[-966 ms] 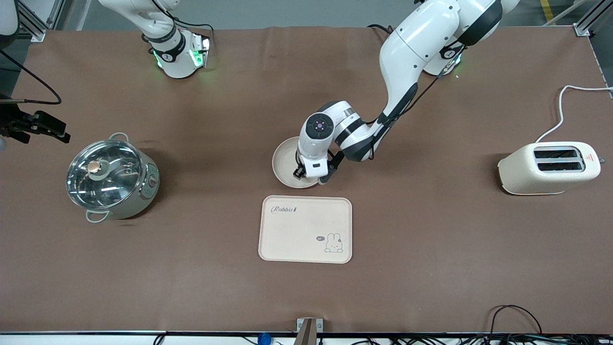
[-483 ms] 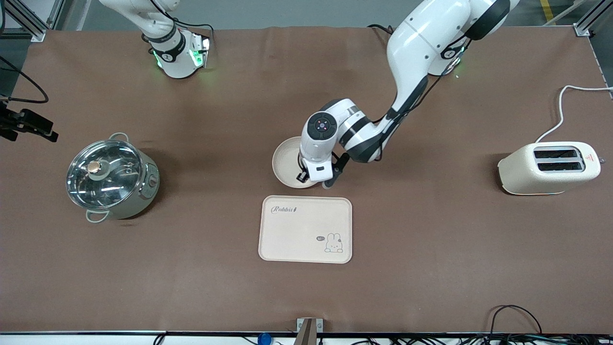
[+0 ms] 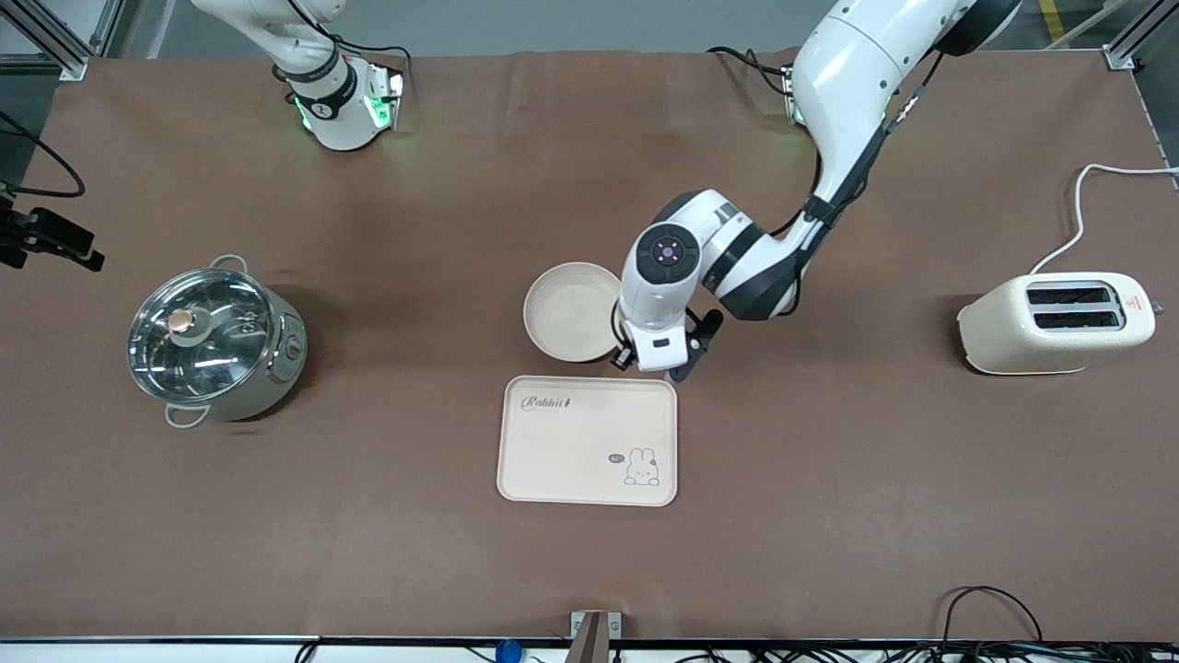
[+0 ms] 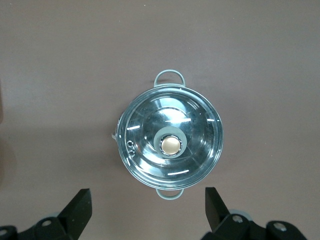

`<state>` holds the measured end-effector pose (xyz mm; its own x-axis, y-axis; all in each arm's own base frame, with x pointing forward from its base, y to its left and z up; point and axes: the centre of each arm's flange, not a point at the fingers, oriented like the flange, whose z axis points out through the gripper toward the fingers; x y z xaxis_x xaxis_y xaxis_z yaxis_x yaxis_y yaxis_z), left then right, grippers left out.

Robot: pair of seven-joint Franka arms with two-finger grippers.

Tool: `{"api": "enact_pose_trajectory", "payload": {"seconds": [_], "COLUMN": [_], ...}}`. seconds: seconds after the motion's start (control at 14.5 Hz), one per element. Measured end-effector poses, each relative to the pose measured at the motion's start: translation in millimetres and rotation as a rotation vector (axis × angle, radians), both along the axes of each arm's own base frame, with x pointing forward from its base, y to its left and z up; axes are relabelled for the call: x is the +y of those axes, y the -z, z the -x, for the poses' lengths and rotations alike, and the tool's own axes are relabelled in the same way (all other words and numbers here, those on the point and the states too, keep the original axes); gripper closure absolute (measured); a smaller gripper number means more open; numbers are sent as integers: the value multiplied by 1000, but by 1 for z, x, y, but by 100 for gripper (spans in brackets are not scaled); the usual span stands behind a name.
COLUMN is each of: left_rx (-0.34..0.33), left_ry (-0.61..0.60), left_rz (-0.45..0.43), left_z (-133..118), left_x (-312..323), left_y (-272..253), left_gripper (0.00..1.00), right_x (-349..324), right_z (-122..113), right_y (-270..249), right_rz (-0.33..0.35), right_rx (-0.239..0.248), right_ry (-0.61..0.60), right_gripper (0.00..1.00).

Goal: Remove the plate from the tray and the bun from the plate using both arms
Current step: 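Lift the bun off the plate and carry it toward the toaster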

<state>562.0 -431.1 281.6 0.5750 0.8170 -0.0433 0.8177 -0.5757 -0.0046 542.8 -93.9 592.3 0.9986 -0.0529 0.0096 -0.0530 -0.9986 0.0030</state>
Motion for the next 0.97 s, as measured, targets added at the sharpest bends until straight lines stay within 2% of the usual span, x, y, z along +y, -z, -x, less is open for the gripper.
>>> {"api": "enact_pose_trajectory", "payload": {"seconds": [0.28,0.48,0.69,0.83,0.9,0.97], "left_rx": [23,58,105,113,112,111], "left_ry": [8,-4,-14,-9,-7,-5], "left_rz": [-39,-69,-96,-80,-73,-67], "left_z": [-63,-95,-109,-113,-114,-114], "left_x": [114,208,280,301,303,301], "left_y": [-17,-2,39,60,69,75], "left_gripper": [63,63,61,60,57,48], "right_x": [2,7,12,13,13,13], "right_z": [0,-1,-2,-1,-1,-1], "right_y": [0,1,1,3,3,4], "right_rz": [0,0,0,-1,-1,-2], "right_rx": [2,3,5,9,11,13], "right_ry": [-4,-12,-23,-23,-24,-24], "right_gripper": [0,0,0,0,0,0]}}
